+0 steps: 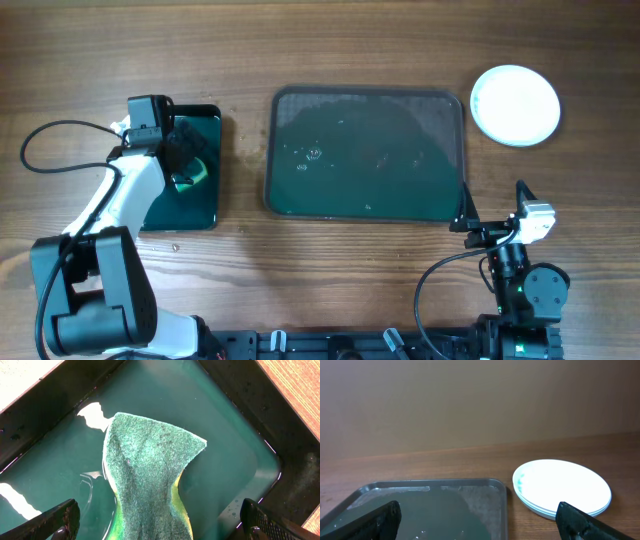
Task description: Clean dirty plates on tray and stack at the side
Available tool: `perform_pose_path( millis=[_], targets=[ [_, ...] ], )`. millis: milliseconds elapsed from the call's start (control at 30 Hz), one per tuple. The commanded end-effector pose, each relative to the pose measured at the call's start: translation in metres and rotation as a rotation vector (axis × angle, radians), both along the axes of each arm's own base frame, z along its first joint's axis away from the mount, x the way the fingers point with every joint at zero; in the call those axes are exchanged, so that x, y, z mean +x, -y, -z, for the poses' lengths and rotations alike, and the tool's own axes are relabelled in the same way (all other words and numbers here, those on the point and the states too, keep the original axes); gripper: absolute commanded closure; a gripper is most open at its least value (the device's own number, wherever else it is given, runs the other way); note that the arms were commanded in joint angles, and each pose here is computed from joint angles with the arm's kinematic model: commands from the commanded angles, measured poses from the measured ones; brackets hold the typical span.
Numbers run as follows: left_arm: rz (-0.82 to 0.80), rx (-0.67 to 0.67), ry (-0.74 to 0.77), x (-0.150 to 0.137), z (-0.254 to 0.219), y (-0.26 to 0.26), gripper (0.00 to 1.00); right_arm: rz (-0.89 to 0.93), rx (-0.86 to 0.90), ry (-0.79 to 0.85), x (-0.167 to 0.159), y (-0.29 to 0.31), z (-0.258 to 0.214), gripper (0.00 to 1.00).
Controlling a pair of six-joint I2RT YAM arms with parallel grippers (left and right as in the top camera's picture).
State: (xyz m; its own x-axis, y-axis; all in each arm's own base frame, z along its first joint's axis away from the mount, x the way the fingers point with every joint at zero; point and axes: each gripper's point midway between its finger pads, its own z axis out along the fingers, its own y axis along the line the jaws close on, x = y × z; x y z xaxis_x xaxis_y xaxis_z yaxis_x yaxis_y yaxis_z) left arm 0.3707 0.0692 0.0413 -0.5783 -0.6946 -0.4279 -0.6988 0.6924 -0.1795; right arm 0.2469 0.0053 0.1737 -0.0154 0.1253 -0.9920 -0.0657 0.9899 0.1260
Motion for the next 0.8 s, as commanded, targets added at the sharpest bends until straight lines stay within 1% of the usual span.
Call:
perform_pose_path(
  millis=[0, 633, 767],
  targets=[
    [-0.007, 0.014, 0.015, 0.0000, -0.0057, -0.0032, 0.00, 0.022, -0.020, 0.011, -0.0002, 0.0042, -0.0020, 0.00],
    [-0.007, 0.015, 0.014, -0.0002, -0.0056, -0.0033, 0.00, 0.022, -0.020, 0.011, -0.0002, 0.0042, -0.0020, 0.00],
    [-0.007, 0.011, -0.012, -0.0048, -0.0012, -0.0026, 0.00, 0.022, -0.020, 0.011, -0.0002, 0.0042, -0.0020, 0.00]
  ],
)
